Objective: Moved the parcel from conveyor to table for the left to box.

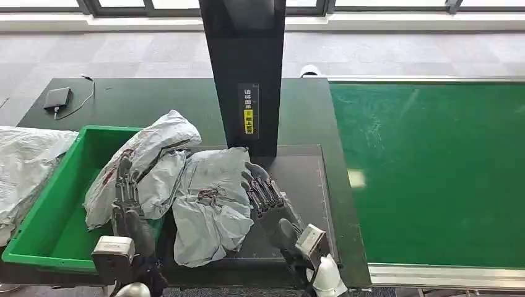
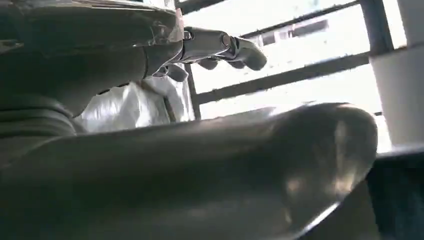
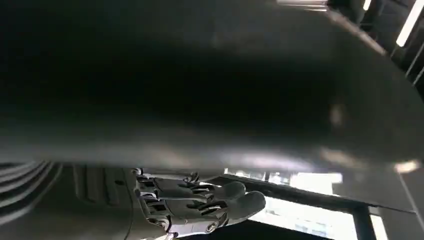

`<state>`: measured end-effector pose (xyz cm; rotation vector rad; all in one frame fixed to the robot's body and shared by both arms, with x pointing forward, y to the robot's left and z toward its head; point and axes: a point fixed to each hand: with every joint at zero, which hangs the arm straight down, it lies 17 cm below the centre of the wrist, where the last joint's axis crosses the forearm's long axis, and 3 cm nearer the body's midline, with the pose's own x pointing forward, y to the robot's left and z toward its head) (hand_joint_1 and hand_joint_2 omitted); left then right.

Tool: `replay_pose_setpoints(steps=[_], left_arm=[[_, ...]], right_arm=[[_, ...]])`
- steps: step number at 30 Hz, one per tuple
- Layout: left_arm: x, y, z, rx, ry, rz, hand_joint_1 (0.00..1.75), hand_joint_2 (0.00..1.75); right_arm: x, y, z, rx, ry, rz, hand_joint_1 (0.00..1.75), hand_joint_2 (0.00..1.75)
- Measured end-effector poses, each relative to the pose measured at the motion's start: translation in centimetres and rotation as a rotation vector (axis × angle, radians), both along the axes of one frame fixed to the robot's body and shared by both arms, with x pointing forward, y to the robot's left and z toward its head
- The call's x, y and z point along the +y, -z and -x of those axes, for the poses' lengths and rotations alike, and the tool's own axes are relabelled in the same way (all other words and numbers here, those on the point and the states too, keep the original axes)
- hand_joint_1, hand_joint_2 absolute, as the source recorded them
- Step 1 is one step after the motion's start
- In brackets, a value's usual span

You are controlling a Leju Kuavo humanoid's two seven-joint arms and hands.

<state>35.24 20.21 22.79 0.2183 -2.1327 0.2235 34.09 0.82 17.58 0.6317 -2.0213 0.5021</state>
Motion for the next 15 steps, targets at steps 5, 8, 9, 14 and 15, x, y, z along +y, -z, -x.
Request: replay_pose_setpoints(steps=[5,8,9,14,15], left_arm=[[-4.4,0.2,-1.1,-0.001,0.152,-0.064,0.0,1.75],[-7.3,1.3,-2.4,0.029,0.169,-0.225,0.0,1.75],[-8.3,2.1,-2.9,0.055,0.159,-0.294,0.0,1.75],[-11.5,7.6,-4.4,0.176,0.1,-0.571,0.0,1.75],[-11.8,9.0,-4.6,0.206,0.092,-0.619,0.0,1.75]], right_arm=[[-2.8,-4.3,1.4,-0.135,0.064,-0.053,0.0,1.75],[-5.8,-7.8,2.4,-0.218,0.118,-0.112,0.0,1.75],[-6.6,-8.6,2.7,-0.236,0.122,-0.129,0.0,1.75],[-10.1,-12.2,3.9,-0.308,0.119,-0.209,0.0,1.75],[-10.5,-12.5,4.0,-0.317,0.121,-0.21,0.0,1.75]])
